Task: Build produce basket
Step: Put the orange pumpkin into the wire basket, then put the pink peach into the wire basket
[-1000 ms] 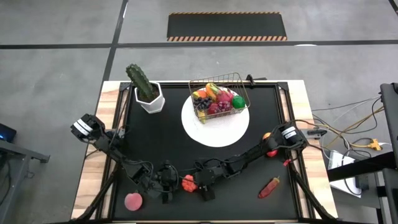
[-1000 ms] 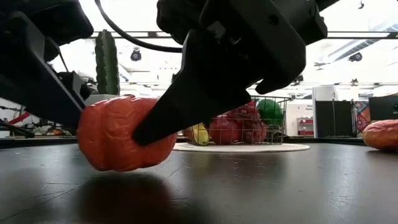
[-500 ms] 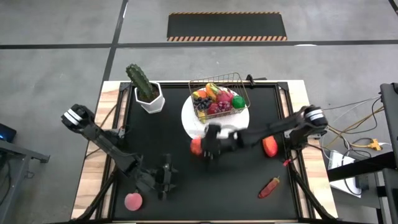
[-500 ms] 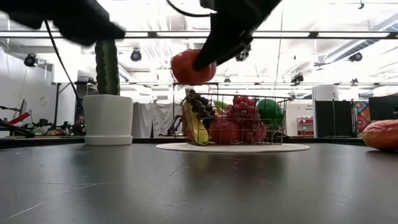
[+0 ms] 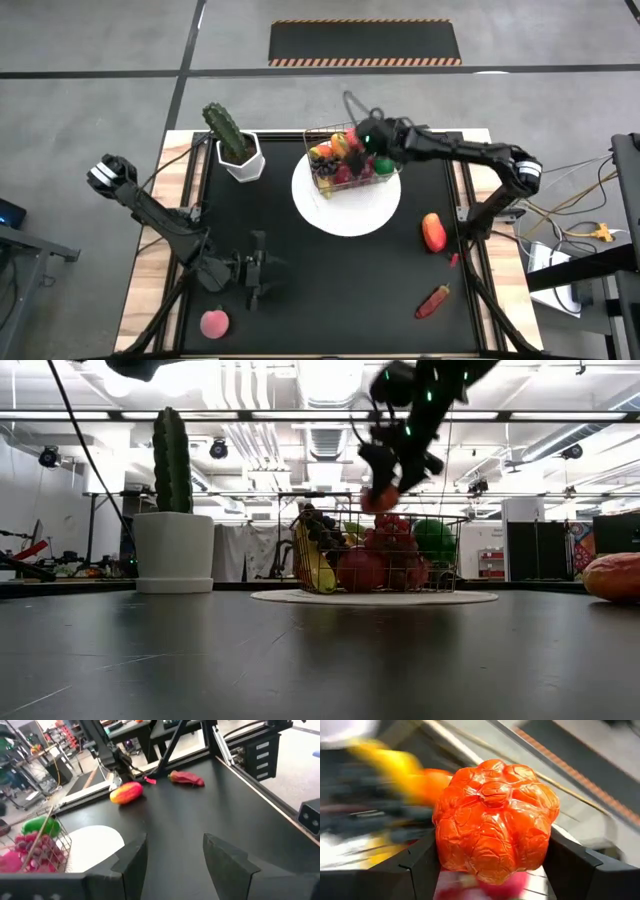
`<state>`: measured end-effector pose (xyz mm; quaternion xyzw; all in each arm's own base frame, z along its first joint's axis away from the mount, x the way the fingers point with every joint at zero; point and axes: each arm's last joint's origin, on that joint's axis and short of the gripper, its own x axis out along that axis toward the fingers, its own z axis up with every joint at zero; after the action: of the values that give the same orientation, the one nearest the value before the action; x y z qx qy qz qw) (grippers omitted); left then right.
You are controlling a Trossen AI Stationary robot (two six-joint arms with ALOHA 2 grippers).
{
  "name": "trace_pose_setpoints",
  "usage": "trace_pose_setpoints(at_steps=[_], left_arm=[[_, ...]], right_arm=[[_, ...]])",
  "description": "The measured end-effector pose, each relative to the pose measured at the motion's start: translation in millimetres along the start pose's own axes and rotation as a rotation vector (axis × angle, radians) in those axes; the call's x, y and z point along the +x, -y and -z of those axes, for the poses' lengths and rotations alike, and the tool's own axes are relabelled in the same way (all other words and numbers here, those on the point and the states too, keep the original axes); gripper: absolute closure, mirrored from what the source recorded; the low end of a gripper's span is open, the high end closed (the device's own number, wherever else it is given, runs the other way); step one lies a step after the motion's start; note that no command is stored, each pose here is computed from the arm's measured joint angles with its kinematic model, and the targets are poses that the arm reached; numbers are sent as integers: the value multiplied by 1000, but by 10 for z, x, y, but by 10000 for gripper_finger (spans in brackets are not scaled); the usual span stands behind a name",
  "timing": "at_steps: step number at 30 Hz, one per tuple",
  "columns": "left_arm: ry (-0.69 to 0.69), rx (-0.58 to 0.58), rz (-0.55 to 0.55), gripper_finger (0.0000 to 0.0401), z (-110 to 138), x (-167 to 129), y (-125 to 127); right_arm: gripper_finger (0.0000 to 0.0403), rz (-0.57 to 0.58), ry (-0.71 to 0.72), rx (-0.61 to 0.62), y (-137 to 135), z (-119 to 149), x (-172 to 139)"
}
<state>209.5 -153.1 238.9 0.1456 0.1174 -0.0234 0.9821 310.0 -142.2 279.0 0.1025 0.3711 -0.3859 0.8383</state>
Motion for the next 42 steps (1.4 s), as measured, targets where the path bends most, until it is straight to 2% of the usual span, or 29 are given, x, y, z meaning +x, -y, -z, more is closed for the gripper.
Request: trace_pose_setpoints(at_steps=[4, 7, 18, 28, 32, 35, 39, 42], left_arm=[[-12, -3, 0, 228, 54, -6, 1], [-12, 1, -1, 228, 56, -5, 0], [-11, -2, -2, 228, 56, -5, -1], [2, -18, -4, 228, 42, -5, -3], [1, -73, -4, 228, 43, -5, -3], [2, -157, -4, 228, 40, -5, -3], [1, -344, -12, 228, 59, 9, 7], [-14, -473, -48, 228, 107, 68, 49]], right_arm=[[123, 103, -64, 122, 423, 21, 251], [114, 85, -90, 158, 546, 28, 343], [65, 150, -115, 135, 555, 72, 475], [77, 146, -141, 112, 548, -35, 320], [77, 99, -134, 70, 398, -92, 67], [77, 7, -104, 8, 154, -58, -183], [78, -128, -48, -168, -264, 119, -585], [78, -250, -24, -304, -569, 347, -848]])
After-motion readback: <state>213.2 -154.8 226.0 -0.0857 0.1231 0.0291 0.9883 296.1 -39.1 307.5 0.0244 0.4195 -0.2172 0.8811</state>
